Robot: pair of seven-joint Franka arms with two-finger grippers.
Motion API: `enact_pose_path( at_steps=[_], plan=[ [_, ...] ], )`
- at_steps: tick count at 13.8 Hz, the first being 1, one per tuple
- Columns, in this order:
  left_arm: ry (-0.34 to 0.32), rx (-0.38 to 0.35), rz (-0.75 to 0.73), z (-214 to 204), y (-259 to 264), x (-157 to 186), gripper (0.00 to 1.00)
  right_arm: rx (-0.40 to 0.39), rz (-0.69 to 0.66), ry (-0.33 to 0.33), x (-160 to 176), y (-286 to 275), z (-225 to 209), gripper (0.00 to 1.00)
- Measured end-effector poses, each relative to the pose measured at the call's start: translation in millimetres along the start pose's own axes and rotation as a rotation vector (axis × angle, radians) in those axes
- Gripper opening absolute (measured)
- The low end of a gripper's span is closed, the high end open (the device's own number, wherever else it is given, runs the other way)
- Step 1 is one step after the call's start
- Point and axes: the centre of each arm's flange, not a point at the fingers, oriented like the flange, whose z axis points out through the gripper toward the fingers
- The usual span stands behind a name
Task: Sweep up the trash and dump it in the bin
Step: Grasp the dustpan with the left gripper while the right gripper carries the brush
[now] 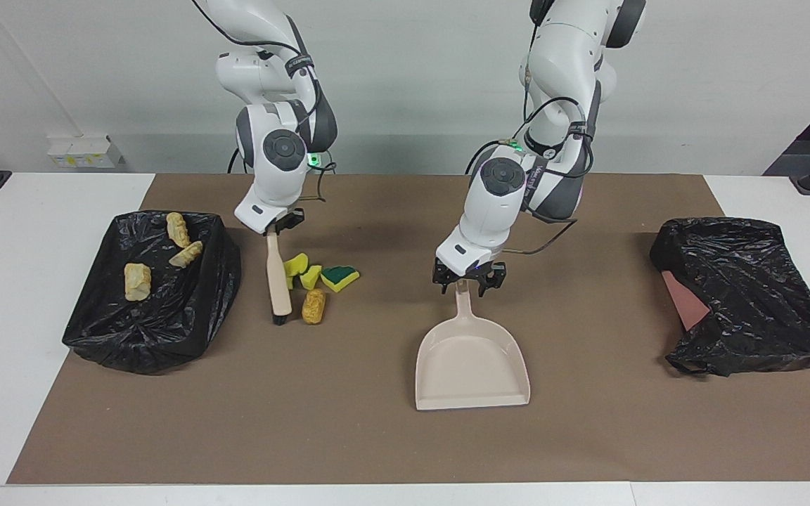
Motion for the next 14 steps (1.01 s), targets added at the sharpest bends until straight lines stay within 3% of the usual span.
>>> enact_pose_path(
  at_steps=[3,8,11,14],
  plan=[
    [-0.018,0.008,0.003,9,-2,-5,0.32,0.097,0.017,-0.005,0,-18,-6,0.26],
    [-0.019,0.01,0.007,9,-3,-5,0.32,0.116,0.108,0.05,6,-23,-48,0.26],
    [-0.022,0.019,0.058,-5,-17,-2,0.32,0.075,0.164,0.023,-15,3,-72,0.26],
    [-0.037,0.032,0.168,-42,-64,6,0.32,0.016,0.129,-0.008,-30,14,-64,0.26]
  ],
)
